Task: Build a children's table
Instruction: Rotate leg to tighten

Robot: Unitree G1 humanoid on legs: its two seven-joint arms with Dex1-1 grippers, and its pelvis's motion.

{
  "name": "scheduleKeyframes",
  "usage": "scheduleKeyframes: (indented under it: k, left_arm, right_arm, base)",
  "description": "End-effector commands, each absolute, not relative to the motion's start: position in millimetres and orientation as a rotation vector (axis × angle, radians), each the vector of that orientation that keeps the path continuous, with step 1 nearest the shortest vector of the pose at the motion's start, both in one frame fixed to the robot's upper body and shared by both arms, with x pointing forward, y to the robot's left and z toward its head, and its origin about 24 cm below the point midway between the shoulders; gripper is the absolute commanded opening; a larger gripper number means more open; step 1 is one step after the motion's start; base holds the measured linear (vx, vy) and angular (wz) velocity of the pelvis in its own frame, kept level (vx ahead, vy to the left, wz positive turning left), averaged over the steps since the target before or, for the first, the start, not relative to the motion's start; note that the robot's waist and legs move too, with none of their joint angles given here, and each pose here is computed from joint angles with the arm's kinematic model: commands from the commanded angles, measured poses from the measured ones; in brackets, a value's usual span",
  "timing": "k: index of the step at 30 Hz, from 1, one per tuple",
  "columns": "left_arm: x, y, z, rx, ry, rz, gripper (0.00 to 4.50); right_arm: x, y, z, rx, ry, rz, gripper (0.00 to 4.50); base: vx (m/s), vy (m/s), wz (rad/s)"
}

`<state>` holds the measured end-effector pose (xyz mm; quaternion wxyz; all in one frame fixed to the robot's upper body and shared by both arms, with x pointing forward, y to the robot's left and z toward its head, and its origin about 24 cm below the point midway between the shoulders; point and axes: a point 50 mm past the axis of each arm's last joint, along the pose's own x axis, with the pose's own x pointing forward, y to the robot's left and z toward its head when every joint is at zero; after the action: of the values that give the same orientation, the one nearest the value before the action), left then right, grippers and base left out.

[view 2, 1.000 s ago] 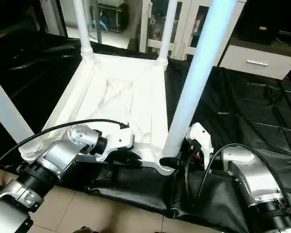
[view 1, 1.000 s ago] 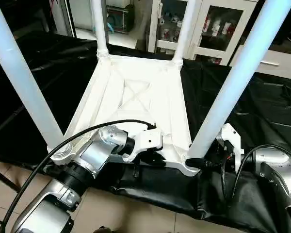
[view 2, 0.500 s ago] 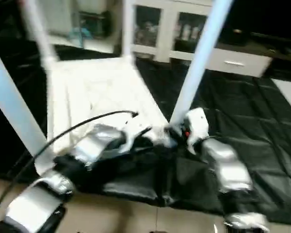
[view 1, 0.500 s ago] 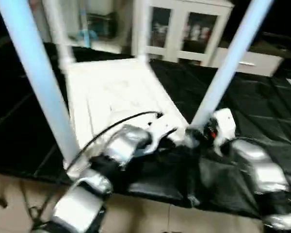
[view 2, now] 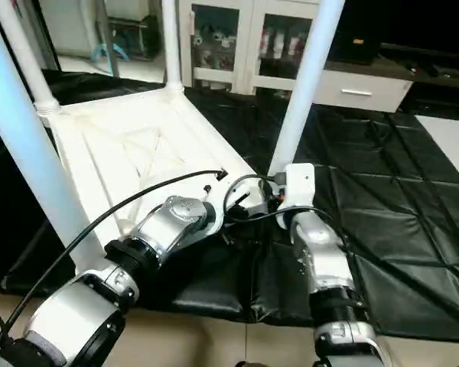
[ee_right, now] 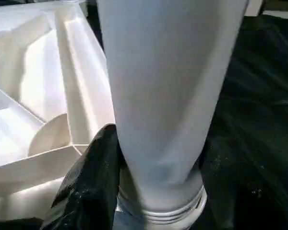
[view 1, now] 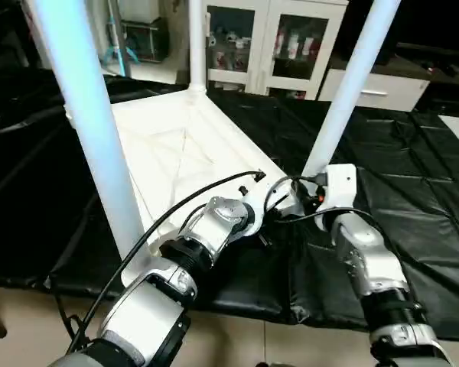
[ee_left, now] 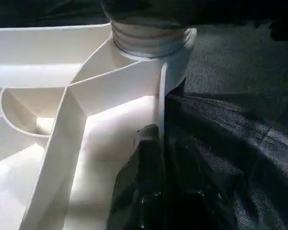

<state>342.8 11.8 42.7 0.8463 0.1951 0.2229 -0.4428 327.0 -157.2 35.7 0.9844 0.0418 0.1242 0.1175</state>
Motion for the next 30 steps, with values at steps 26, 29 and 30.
scheduleKeyframes:
  k: [26, 29, 30]
  left_arm:
    - [302, 64, 54, 0.475, 0.35, -1.61, 0.0]
    - [299, 62, 54, 0.475, 0.363, -1.641, 0.0]
    - [299, 61, 54, 0.48, 0.36, -1.639, 0.0]
  right_arm:
    - [251.9, -210.0, 68, -0.204, 0.403, 1.055, 4.47]
    - [253.7, -201.7, 63, -0.229, 0.411, 1.098, 4.47]
    - [254.6, -199.8, 61, -0.222, 0.416, 1.11, 4.47]
  base:
    - [0.0, -0.002, -0.02]
    - [0.0, 0.0, 0.0]
    - [0.0, 0.0, 0.0]
